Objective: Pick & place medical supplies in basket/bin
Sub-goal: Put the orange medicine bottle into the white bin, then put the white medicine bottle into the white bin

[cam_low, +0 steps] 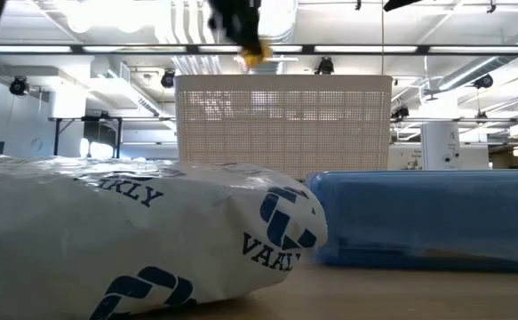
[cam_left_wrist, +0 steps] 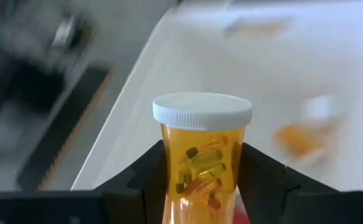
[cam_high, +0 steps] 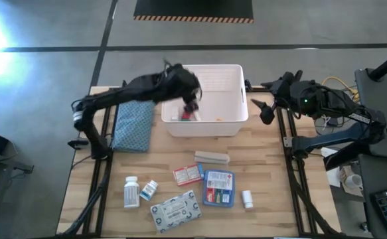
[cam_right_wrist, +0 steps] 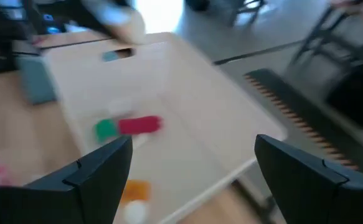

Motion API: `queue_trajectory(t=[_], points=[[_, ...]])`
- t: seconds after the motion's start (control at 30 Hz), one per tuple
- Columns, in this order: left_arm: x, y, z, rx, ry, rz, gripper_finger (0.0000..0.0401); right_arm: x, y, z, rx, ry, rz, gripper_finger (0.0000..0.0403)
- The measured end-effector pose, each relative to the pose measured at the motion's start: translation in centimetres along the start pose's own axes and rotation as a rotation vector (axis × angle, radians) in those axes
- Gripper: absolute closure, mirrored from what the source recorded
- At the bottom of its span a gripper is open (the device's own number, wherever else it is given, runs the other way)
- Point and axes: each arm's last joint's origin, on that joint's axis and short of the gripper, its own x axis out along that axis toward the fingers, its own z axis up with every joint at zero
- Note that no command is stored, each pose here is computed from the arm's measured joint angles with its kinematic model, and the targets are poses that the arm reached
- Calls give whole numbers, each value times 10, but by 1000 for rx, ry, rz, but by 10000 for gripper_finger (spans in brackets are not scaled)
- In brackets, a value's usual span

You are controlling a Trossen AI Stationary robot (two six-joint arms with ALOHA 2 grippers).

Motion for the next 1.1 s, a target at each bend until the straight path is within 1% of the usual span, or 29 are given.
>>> queue_trajectory(t=[0.07, 0.13, 0.2, 0.27, 0.37, 0.47, 0.57, 0.63, 0.7, 0.77, 0.8, 0.87, 0.97, 1.1], points=[[21, 17, -10, -72, 65, 46, 243, -1, 3, -4, 31, 39, 48, 76], [32, 27, -17, -127, 98, 75, 225, -3, 6, -11, 77, 110, 81, 76], [36, 28, -20, -128, 112, 75, 201, -6, 7, -22, 136, 221, 104, 76], [37, 26, -20, -105, 116, 69, 178, -9, 8, -31, 213, 332, 128, 76], [34, 23, -16, -87, 99, 55, 151, -13, 13, -42, 314, 474, 189, 76], [25, 24, -10, -96, 72, 50, 140, -15, 18, -49, 372, 554, 211, 76], [15, 23, -7, -148, 78, 41, 137, -14, 24, -56, 412, 612, 218, 76], [6, 18, -9, -190, 115, 26, 137, -11, 30, -64, 454, 673, 228, 76], [-10, 9, -10, -239, 146, -1, 137, -7, 36, -75, 492, 753, 231, 76], [-29, -7, -12, -275, 169, -40, 137, -2, 46, -89, 518, 843, 234, 76], [-39, -16, -12, -274, 170, -67, 137, 1, 52, -96, 529, 887, 233, 76], [-59, -41, -12, -240, 140, -136, 137, 6, 65, -110, 561, 956, 241, 76], [-91, -80, -14, -153, 93, -233, 136, 13, 88, -129, 621, 1028, 259, 76], [-132, -122, -21, -100, 25, -276, 136, 19, 117, -151, 708, 1101, 217, 76]])
